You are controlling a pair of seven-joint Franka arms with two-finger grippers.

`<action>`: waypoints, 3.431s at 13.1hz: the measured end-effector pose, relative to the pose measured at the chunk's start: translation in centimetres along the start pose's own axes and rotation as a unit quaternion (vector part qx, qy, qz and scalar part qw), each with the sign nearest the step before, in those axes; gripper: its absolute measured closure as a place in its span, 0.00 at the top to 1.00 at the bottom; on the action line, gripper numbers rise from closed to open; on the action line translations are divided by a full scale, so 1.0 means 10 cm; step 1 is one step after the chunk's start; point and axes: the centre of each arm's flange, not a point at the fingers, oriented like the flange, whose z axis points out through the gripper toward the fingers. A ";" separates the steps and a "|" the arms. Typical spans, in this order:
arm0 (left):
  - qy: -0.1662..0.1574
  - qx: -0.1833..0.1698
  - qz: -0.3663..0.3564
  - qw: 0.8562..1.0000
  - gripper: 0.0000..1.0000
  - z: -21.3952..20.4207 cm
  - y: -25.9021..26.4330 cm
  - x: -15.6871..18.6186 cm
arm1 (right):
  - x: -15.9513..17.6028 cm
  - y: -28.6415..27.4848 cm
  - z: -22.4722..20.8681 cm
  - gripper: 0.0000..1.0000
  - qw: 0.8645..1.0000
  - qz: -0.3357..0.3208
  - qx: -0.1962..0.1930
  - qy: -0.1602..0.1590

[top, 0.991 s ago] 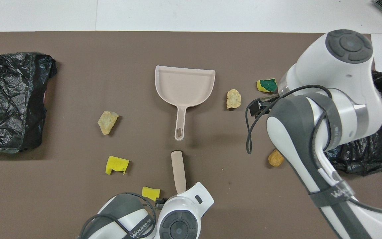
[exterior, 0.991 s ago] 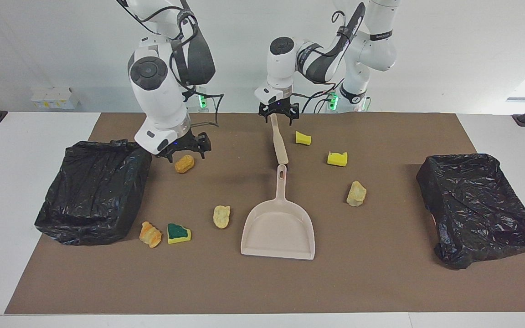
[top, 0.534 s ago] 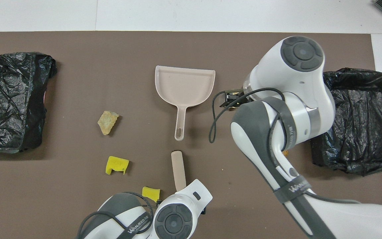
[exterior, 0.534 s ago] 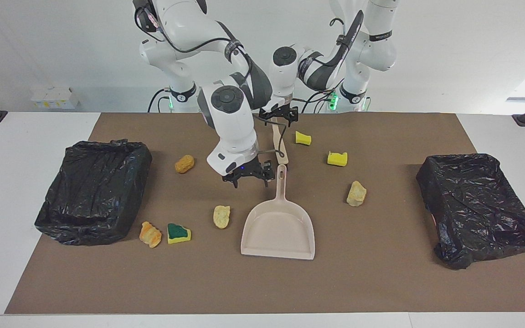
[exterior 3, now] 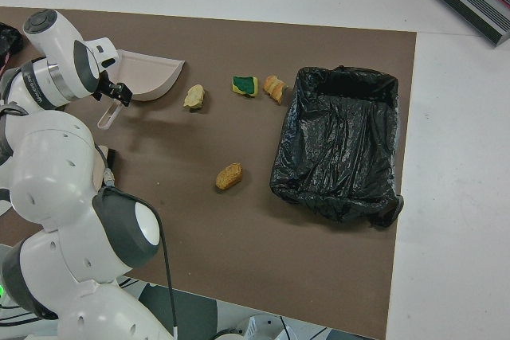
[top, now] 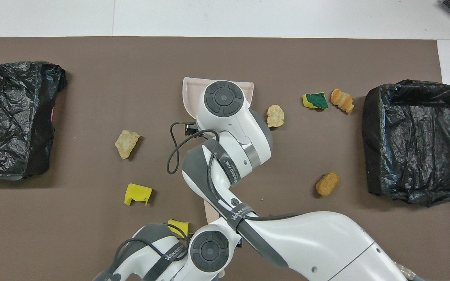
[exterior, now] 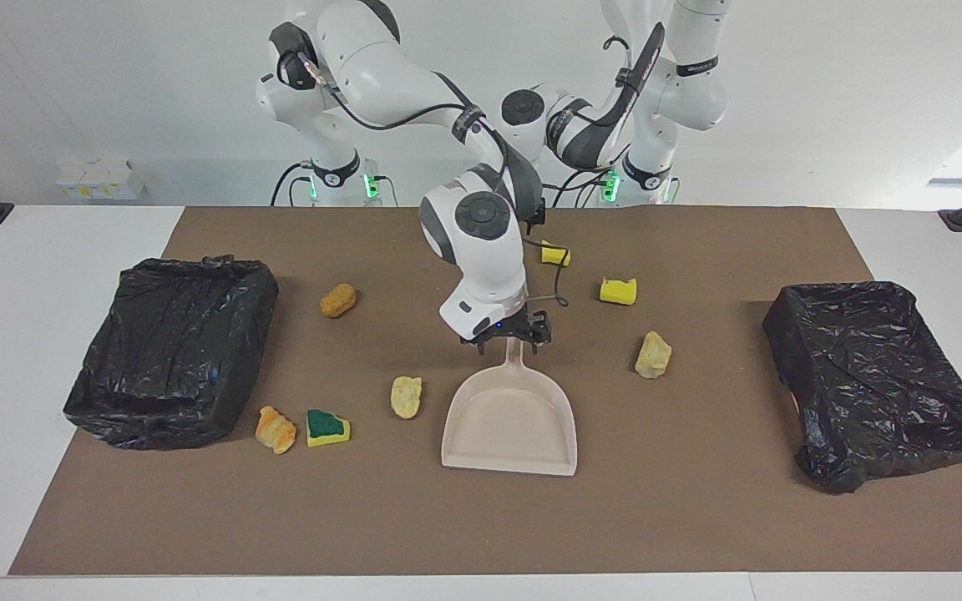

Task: Sweep and dump trash in bin
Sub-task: 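Reach the right gripper to the dustpan handle while the left gripper reaches the brush, then lift the dustpan with the right gripper while the left gripper lifts the brush, then set the dustpan down near the crumbs while the left gripper positions the brush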

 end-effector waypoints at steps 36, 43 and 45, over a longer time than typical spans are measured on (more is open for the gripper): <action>-0.004 0.130 -0.152 0.980 0.26 -0.89 -2.01 1.22 | -0.25 1.96 -1.06 0.31 0.739 -0.655 -0.063 -0.140; -0.008 0.106 -0.132 0.986 0.26 -0.94 -3.27 1.59 | -0.56 1.96 -0.73 0.31 0.698 -0.700 -0.093 -0.121; -0.025 0.105 -0.073 0.992 0.26 -0.83 -3.33 1.62 | -0.69 1.81 -0.65 0.31 0.688 -0.708 -0.098 -0.130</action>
